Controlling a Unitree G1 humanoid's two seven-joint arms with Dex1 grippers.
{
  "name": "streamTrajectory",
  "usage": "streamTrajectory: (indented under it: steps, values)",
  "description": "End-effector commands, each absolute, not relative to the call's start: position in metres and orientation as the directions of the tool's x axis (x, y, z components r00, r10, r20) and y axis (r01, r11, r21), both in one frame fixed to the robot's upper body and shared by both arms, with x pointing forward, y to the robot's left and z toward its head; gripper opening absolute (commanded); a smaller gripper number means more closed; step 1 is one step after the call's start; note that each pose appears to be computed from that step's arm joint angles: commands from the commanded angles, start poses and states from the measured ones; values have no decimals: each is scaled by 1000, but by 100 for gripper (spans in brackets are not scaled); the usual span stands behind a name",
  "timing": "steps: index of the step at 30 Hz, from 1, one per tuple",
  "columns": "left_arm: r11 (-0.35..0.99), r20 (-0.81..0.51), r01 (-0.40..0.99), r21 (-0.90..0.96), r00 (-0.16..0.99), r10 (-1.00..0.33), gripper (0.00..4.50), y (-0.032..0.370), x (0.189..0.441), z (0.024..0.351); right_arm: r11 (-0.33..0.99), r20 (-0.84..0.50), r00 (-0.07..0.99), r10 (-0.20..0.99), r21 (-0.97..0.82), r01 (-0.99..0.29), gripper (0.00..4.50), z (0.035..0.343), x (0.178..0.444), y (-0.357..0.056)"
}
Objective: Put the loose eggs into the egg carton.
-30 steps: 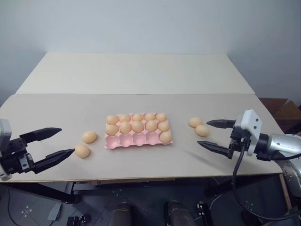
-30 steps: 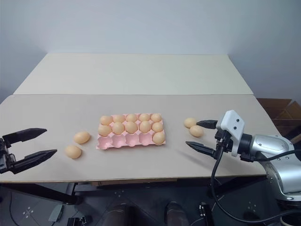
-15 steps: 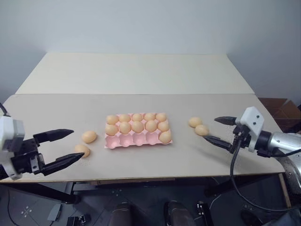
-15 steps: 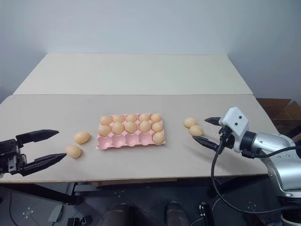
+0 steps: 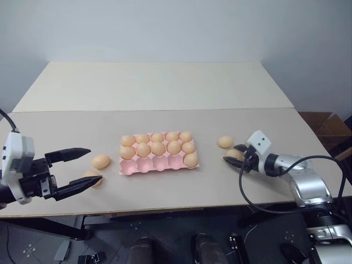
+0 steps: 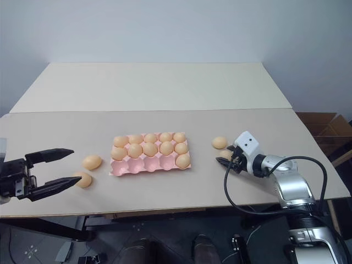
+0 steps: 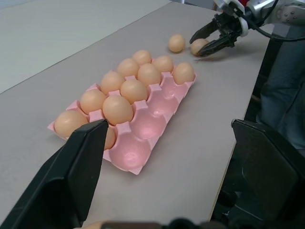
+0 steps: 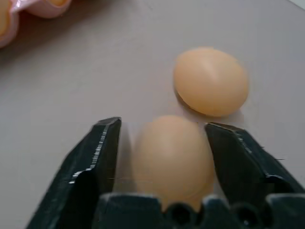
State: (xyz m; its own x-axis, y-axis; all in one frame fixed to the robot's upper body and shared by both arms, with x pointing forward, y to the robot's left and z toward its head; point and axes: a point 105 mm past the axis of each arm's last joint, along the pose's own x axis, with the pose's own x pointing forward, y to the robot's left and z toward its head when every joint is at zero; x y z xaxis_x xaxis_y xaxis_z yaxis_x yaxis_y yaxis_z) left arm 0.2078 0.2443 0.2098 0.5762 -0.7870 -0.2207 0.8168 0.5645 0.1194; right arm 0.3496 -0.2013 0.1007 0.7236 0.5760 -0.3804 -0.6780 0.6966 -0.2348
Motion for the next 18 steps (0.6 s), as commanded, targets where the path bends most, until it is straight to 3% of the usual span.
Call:
streamTrajectory:
  steps: [1, 4, 8, 12, 18]
  values:
    - [558, -221, 812, 168, 583, -782, 450, 244, 205, 218, 687, -323, 749, 578, -303, -661, 218, 121, 353, -200]
    - [564, -218, 808, 171, 589, -778, 450, 244, 203, 219, 677, -307, 743, 594, -309, -668, 174, 129, 345, -198]
    - [577, -223, 799, 171, 602, -767, 450, 246, 199, 217, 604, -269, 709, 652, -382, -700, 174, 154, 322, -180]
    - [585, -215, 794, 169, 609, -764, 450, 246, 198, 217, 523, -177, 616, 768, -381, -762, 174, 184, 302, -125]
    - [585, -210, 794, 165, 607, -766, 450, 244, 202, 215, 449, -162, 518, 840, -330, -831, 174, 177, 295, -46]
